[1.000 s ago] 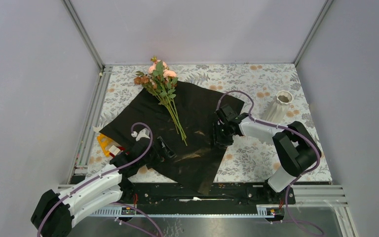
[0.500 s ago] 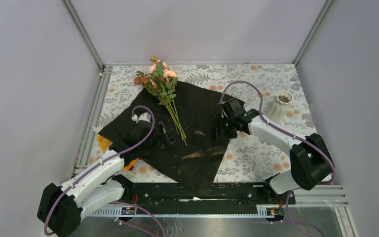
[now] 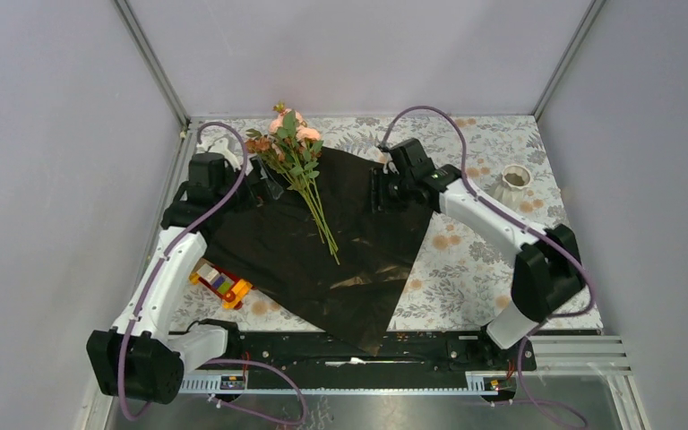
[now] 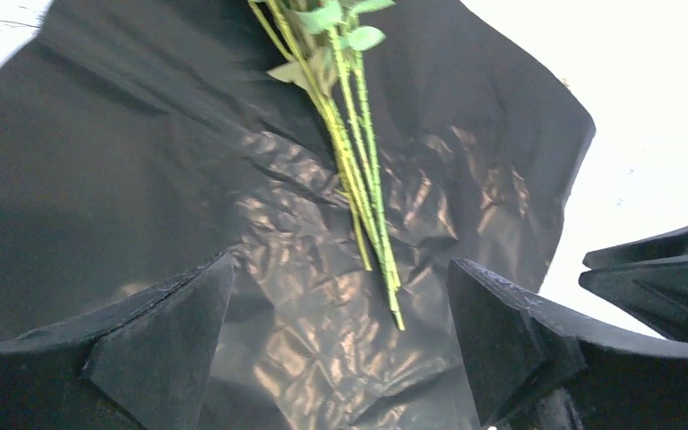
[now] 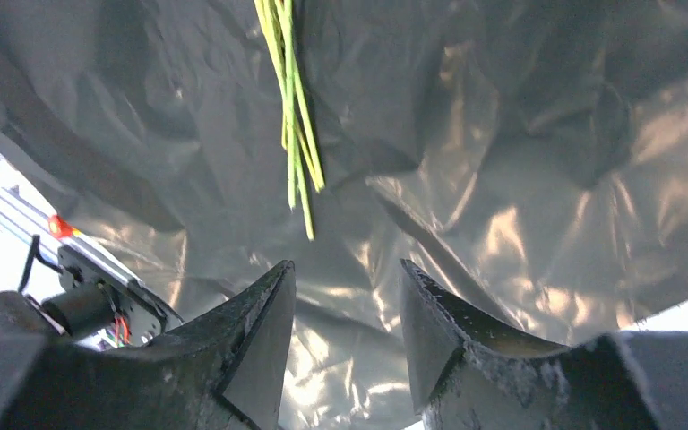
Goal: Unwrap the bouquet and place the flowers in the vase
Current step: Pick up the fake flower from the wrapping paper.
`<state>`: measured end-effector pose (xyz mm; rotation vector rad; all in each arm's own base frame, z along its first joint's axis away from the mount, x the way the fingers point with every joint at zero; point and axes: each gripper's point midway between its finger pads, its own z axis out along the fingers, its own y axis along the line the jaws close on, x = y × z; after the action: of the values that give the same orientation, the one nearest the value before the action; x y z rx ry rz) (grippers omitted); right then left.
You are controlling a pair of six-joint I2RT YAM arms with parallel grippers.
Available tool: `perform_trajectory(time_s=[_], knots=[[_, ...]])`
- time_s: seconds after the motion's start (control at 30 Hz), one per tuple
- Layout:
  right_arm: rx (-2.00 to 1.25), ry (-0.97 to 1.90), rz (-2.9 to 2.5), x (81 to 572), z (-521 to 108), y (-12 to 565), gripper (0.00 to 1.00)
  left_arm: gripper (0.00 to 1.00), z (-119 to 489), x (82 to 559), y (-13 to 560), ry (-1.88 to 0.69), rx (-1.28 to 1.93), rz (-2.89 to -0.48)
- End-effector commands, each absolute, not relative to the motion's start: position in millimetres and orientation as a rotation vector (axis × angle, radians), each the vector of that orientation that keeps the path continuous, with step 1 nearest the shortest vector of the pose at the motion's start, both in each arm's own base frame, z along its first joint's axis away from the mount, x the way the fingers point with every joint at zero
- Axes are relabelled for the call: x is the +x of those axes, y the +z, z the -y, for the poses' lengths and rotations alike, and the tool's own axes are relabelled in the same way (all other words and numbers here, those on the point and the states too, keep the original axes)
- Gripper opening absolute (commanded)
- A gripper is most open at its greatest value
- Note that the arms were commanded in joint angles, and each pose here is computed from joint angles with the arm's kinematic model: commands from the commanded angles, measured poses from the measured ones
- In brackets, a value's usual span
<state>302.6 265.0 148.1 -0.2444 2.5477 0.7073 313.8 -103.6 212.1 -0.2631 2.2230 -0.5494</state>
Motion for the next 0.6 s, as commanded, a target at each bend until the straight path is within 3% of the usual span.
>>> perform_trajectory(time_s=[0.0,0.27,0.57], knots=[[-0.270,0.814,-2.526,325.5,-304.8,153.4,0.52,0.96,73.3,319.8,216.9,-0.432,-0.227,-2.189],[-0.280,0.837,-2.535,372.2,-360.4,136.1,0.48,0.96,65.4,319.2,197.2,-0.410,-0.257,-2.173],[-0.280,0.877,-2.538,408.5,-404.5,107.4,0.46,0.96,69.9,326.3,192.4,-0.562,-0.287,-2.179]])
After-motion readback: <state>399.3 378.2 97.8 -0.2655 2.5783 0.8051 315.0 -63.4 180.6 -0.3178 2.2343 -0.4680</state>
